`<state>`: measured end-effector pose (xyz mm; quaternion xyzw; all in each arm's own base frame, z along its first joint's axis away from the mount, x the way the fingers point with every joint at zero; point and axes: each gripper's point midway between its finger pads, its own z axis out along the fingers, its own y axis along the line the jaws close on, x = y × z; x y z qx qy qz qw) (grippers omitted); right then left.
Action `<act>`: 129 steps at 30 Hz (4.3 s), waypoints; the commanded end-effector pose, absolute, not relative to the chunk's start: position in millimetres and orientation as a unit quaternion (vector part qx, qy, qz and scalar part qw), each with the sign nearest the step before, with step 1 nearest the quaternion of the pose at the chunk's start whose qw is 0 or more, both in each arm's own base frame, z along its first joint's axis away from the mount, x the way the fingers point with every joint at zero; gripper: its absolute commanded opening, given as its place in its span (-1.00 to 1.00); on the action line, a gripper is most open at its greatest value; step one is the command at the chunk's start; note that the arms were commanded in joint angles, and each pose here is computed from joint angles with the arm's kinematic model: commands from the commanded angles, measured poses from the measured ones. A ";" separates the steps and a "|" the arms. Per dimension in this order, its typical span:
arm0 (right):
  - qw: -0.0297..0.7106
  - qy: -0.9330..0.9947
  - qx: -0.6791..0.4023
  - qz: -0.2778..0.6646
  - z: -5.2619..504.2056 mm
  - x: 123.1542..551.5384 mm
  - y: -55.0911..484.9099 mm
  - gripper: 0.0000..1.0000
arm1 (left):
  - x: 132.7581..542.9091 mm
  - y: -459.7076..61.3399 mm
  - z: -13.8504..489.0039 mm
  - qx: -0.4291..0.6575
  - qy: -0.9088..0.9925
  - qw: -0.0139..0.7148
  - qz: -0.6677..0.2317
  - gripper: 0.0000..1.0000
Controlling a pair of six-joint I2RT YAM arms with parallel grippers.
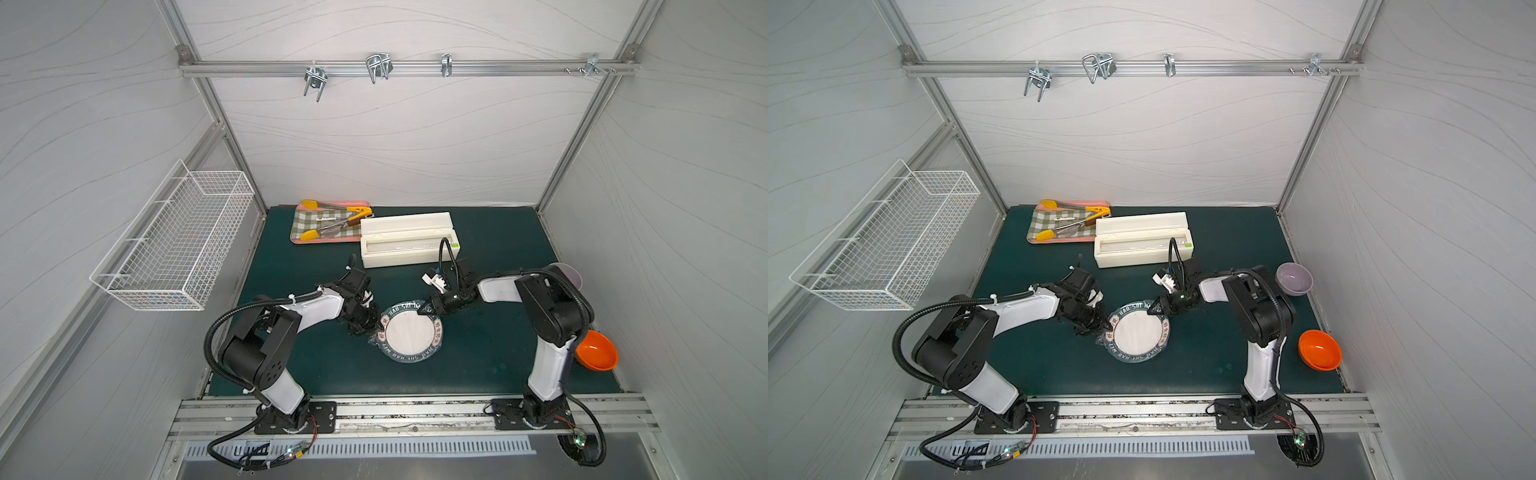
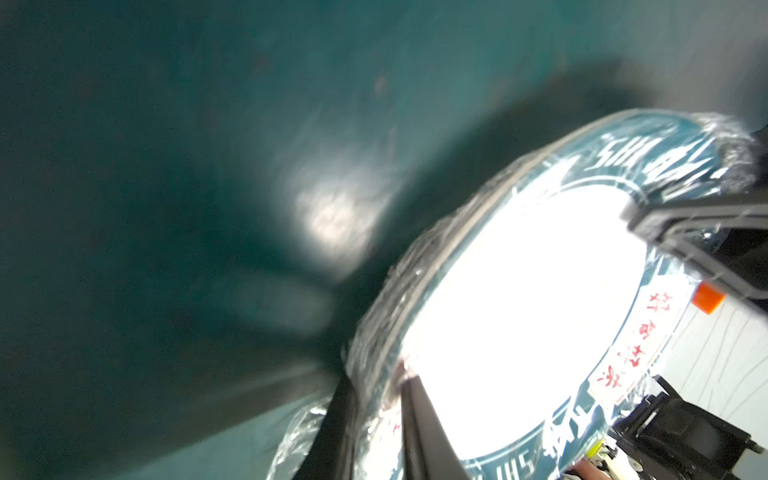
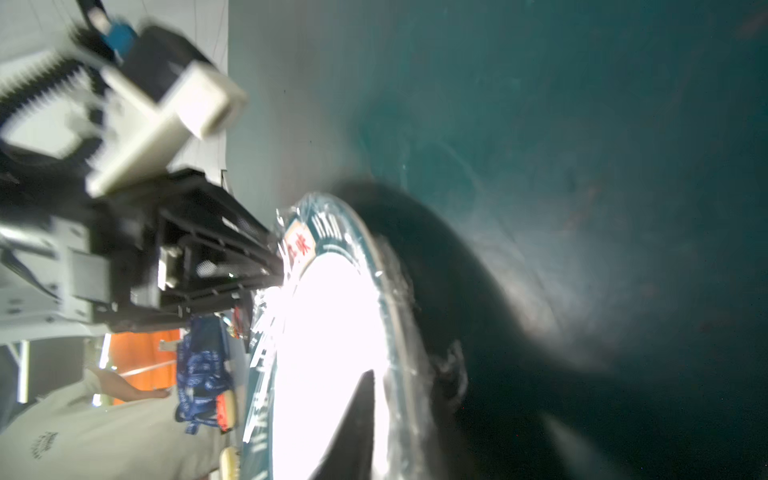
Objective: Wrap the plate with plastic wrap
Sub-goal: Cover the plate with plastic wrap.
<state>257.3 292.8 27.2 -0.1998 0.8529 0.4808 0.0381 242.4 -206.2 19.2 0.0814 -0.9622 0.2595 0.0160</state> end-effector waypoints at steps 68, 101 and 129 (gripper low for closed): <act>0.067 0.956 -0.090 0.270 47.8 198.5 259.8 0.05 | 224.1 -167.6 34.4 0.120 -0.964 -0.035 0.233 0.38; 0.065 0.893 -0.086 0.437 42.5 254.6 243.3 0.04 | 252.8 -176.9 0.1 0.201 -0.929 -0.015 0.310 0.35; 0.376 0.914 -0.053 0.142 132.3 346.1 101.0 0.50 | 371.5 -54.1 127.6 0.160 -0.938 -0.299 0.073 0.97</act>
